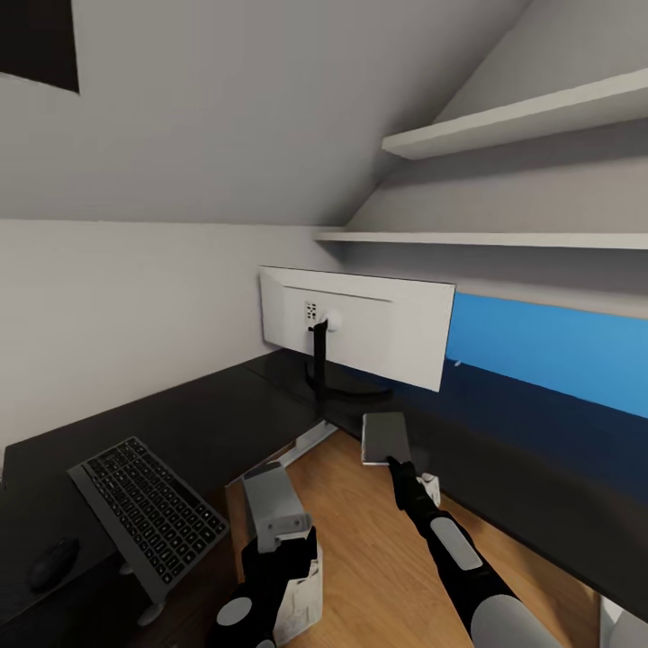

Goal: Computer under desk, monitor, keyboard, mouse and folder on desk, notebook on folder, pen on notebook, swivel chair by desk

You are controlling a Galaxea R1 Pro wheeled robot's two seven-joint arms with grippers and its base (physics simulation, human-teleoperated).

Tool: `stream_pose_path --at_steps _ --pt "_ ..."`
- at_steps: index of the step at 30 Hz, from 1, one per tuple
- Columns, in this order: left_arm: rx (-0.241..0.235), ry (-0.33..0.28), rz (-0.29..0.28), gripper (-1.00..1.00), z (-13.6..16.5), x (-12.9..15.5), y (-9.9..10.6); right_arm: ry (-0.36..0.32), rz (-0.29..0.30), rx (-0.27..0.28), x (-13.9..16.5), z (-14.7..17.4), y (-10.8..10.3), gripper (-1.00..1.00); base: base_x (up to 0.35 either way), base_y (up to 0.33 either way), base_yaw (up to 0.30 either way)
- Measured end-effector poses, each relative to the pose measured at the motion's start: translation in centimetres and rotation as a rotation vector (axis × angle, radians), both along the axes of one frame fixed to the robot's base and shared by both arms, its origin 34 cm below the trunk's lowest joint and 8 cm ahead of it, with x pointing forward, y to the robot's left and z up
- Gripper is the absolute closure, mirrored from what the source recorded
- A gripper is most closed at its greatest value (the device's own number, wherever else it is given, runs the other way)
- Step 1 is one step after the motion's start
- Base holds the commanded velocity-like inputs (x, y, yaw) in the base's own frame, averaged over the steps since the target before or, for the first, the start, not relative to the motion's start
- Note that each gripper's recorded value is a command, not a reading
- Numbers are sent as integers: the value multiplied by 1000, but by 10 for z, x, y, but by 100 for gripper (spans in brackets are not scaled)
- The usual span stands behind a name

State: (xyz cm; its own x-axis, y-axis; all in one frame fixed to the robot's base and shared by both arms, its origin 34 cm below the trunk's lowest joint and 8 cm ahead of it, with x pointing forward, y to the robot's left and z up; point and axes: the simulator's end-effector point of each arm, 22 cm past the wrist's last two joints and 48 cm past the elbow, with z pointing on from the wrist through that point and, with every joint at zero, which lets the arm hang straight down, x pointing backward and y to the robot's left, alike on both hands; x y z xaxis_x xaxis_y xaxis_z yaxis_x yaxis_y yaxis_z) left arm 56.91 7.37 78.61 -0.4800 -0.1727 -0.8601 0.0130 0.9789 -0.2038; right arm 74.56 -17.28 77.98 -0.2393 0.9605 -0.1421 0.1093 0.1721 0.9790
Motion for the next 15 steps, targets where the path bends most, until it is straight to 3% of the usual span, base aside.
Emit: stream_pose_path --at_steps 15 --pt "4 4 0 -100 -2 0 0 10 48 24 -3 -1 10 100 0 0 8"
